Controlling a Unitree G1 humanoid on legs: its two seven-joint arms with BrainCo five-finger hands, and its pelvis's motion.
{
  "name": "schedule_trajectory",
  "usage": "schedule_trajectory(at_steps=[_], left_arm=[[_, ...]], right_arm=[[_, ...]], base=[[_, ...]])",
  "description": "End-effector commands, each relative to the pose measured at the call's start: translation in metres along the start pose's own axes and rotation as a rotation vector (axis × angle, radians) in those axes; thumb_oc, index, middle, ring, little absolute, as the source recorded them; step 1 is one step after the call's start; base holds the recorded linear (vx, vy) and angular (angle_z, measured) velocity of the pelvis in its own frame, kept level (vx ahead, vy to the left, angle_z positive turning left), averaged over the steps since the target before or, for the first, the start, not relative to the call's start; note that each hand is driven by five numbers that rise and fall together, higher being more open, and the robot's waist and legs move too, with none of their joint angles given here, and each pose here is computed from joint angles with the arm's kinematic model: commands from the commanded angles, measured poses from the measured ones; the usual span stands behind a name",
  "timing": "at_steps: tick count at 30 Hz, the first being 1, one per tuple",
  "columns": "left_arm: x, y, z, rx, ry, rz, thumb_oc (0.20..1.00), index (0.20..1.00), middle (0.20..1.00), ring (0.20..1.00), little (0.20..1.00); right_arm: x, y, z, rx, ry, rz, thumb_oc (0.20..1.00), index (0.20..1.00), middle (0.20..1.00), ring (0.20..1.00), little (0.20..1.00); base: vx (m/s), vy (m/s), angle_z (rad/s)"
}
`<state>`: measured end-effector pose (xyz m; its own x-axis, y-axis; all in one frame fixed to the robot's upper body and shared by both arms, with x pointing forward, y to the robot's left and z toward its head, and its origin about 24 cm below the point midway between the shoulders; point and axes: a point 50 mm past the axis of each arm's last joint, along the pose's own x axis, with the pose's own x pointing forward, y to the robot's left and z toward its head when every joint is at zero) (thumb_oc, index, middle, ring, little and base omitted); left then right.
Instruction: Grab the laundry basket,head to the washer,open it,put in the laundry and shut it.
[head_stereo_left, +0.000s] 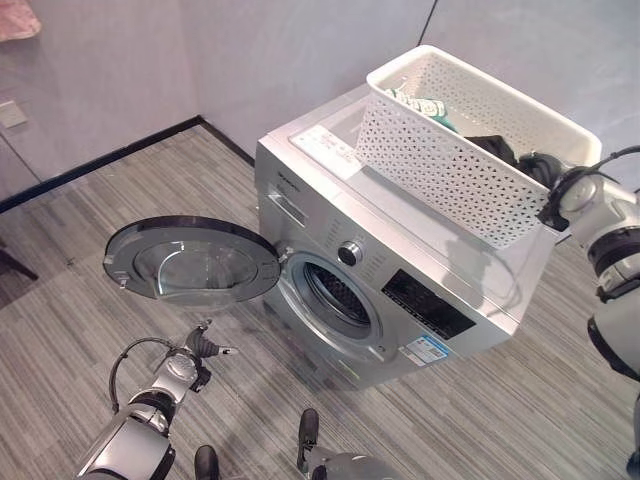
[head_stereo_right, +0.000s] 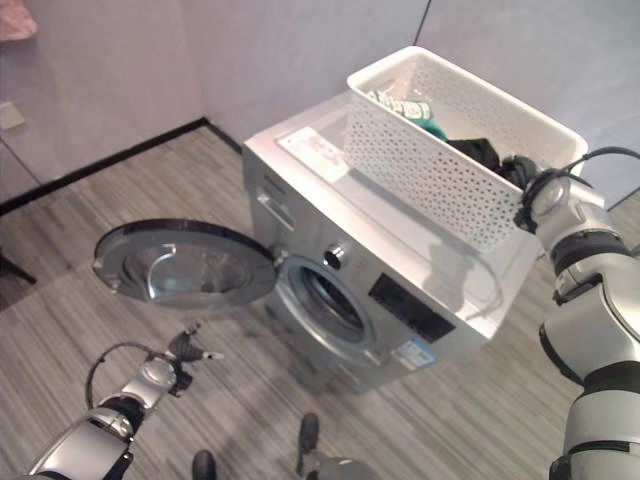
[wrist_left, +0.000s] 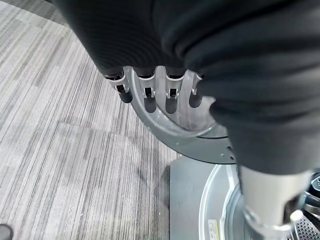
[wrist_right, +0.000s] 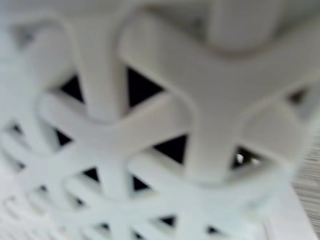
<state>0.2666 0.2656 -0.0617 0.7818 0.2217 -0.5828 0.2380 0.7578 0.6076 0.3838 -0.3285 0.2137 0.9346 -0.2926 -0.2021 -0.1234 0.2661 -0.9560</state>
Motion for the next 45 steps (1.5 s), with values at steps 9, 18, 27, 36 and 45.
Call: schedule_trajectory(at_steps=[9, 18, 27, 36, 45], left_arm=[[0.005, 0.021, 0.032, -0.034, -0.112, 0.043, 1.000, 1.000, 1.000, 1.000, 1.000], [0.000, 0.006, 0.004, -0.027, -0.040, -0.001, 1.000, 1.000, 1.000, 1.000, 1.000], [-0.004, 0.005, -0.008, -0.061, -0.029, 0.018, 1.000, 1.000, 1.000, 1.000, 1.000], [-0.013, -0.002, -0.013, -0.146, -0.085, 0.034, 1.000, 1.000, 1.000, 1.000, 1.000], [-0.023, -0.009, -0.013, -0.176, -0.145, 0.036, 1.000, 1.000, 1.000, 1.000, 1.000]], right_arm=[[-0.004, 0.001, -0.036, -0.003, 0.155, -0.013, 0.200, 0.200, 0.200, 0.200, 0.200], [-0.008, -0.028, -0.023, 0.094, 0.075, -0.099, 0.200, 0.200, 0.200, 0.200, 0.200], [-0.034, -0.102, -0.031, 0.398, 0.020, -0.445, 0.200, 0.200, 0.200, 0.200, 0.200], [-0.066, -0.171, 0.001, 0.543, -0.136, -0.738, 0.200, 0.200, 0.200, 0.200, 0.200], [-0.112, -0.222, 0.005, 0.383, -0.101, -1.109, 0.200, 0.200, 0.200, 0.200, 0.200]], base=[[-0.01, -0.015, 0.08], [0.04, -0.008, 0.03], [0.07, 0.018, 0.03], [0.04, 0.022, 0.00], [0.02, 0.022, 0.02]])
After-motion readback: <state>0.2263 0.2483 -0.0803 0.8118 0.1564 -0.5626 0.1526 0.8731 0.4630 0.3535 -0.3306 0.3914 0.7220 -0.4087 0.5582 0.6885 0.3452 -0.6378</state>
